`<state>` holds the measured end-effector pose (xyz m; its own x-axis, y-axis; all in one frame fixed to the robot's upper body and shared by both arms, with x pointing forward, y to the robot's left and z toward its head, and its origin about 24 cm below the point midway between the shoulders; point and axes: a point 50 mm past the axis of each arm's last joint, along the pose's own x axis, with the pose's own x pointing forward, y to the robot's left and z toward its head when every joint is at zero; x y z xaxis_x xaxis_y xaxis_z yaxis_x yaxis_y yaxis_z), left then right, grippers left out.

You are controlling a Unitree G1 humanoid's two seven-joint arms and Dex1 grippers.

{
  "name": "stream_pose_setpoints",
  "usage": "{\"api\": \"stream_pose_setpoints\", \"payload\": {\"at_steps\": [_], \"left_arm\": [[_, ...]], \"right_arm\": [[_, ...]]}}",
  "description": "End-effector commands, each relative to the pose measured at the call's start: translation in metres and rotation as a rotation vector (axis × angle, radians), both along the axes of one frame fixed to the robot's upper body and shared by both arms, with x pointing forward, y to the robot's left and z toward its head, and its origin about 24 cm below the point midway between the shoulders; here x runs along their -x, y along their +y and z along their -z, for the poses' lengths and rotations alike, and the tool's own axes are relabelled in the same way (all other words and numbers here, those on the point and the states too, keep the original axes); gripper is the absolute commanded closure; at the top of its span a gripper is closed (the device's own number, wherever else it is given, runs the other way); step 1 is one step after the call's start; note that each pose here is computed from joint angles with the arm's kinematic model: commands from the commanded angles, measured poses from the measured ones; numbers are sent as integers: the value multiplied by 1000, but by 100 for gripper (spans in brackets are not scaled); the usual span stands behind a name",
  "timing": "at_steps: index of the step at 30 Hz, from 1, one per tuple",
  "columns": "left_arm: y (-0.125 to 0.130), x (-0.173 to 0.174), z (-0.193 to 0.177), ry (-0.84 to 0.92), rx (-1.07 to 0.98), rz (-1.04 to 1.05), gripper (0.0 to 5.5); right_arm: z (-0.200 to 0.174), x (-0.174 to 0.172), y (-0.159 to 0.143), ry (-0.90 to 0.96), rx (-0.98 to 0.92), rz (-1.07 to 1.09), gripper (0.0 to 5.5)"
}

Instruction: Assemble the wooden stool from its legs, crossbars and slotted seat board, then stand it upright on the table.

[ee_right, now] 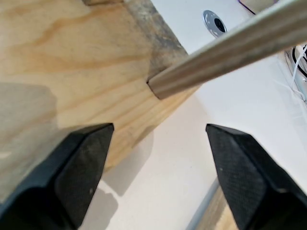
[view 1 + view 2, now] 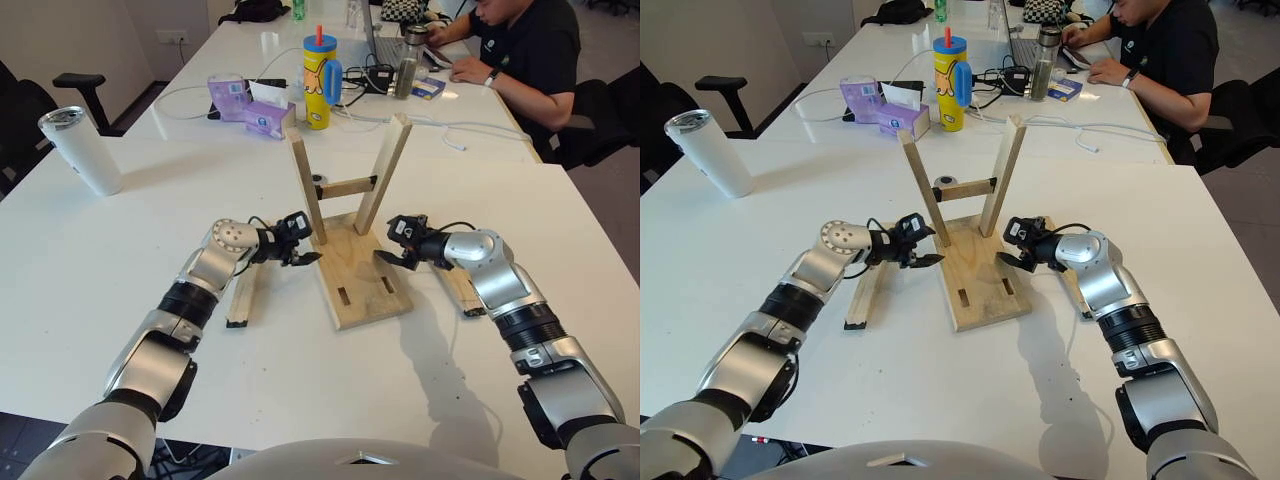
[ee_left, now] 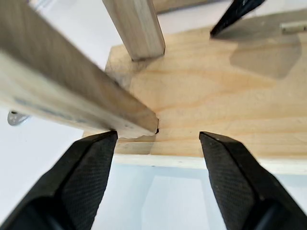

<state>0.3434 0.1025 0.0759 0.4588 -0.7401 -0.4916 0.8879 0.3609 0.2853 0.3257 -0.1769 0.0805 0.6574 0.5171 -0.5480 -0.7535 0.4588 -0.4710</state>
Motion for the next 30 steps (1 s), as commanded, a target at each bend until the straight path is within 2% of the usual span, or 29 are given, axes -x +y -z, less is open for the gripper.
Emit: {"api": "stream_pose_setpoints", "payload": {"at_steps": [1,6,8,10,12,15,19,23,30], "left_arm": [[10,-8,-4,-41,19,-79,233],[27,-4,-4,-77,50,-156,233],[32,6,-6,-73,104,-184,233],[38,23,-11,-75,208,-246,233],[44,42,-16,-89,303,-333,233],[53,63,-20,-96,404,-467,233],[61,80,-20,-63,485,-604,233],[61,85,-20,-54,490,-638,233],[61,87,-20,-46,482,-653,233]], "right_arm": [[-6,0,-8,-8,-54,67,194],[-37,-5,-34,-18,-220,189,194],[-55,-1,-53,14,-295,174,194],[-71,-2,-86,37,-332,238,194],[-72,0,-125,50,-309,392,194],[-49,14,-151,127,-225,461,194],[-17,28,-152,244,-196,441,194],[4,32,-149,298,-196,459,194],[16,36,-135,335,-311,429,194]]}}
